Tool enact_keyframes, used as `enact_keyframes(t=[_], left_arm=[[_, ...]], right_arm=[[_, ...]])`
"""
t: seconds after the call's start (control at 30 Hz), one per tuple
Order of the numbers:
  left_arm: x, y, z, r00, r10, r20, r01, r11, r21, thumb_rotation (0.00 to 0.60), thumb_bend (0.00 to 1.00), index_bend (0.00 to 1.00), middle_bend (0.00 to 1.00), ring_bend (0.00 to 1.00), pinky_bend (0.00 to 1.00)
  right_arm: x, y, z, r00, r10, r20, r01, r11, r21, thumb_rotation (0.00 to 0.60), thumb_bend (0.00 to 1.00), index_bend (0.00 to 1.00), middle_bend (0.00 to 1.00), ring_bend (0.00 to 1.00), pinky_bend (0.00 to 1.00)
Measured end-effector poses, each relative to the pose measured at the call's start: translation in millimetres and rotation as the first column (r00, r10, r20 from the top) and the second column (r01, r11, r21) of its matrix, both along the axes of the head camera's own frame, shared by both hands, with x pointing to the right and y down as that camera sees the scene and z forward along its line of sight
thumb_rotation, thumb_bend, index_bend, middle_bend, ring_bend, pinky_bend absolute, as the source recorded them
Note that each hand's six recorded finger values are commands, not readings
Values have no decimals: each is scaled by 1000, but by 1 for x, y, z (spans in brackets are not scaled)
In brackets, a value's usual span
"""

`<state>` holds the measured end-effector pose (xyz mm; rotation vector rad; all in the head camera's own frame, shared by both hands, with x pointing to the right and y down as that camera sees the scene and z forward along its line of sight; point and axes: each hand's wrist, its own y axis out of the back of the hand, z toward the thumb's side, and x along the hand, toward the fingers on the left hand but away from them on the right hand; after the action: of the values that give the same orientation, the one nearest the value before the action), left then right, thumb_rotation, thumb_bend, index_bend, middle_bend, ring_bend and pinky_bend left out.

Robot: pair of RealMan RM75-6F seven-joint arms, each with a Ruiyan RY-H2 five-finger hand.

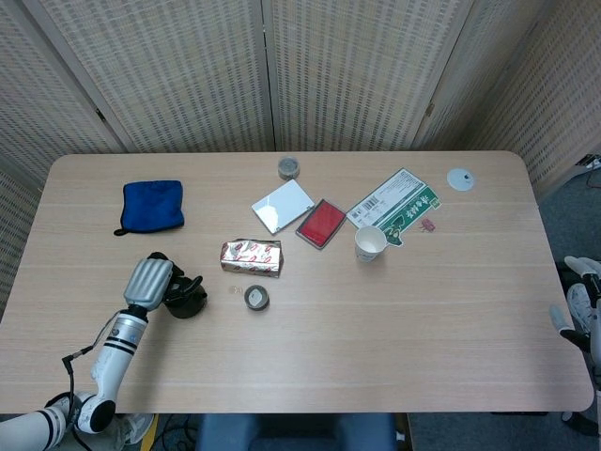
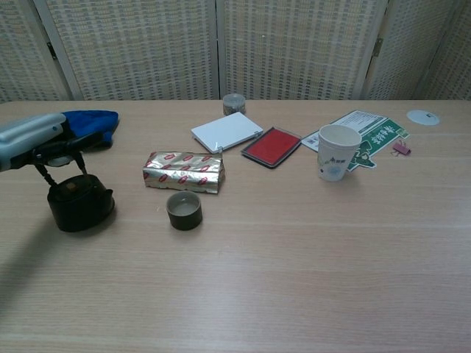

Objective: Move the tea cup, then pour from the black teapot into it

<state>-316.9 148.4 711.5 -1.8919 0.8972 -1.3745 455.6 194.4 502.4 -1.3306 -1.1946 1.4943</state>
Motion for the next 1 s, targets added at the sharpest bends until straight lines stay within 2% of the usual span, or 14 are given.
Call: enact_keyframes(t=[0.33,0.5,0.73,0.83,1.0], left_arm=[[-4,8,8,1000,20,22,-20,1000,-3,0,199,981,1000,901,272],[-6,13,11,999,27,31,-27,1000,-15,0,198,932,992,840,272],[-8,14,11,999,22,35,-22,999,-23,0,165,670,744,579,272],[-8,14,9,999,17,31,-16,999,-27,0,156,556,597,442,264],[-8,13,7,1000,-5,14,6,999,-39,0,146,362,341,209,143]], right_arm=[[0,1,0,1000,1,-2,-1,1000,-1,600,249,236,237,183,239],[-1,1,-1,1000,0,-3,0,1000,-1,600,249,236,237,183,239],[-1,2,-2,1000,1,-2,-1,1000,2,600,249,236,237,183,239],[-1,2,-2,1000,2,-2,-2,1000,3,600,249,236,237,183,239],[0,2,-3,1000,4,-2,-4,1000,7,600,249,236,237,183,238]])
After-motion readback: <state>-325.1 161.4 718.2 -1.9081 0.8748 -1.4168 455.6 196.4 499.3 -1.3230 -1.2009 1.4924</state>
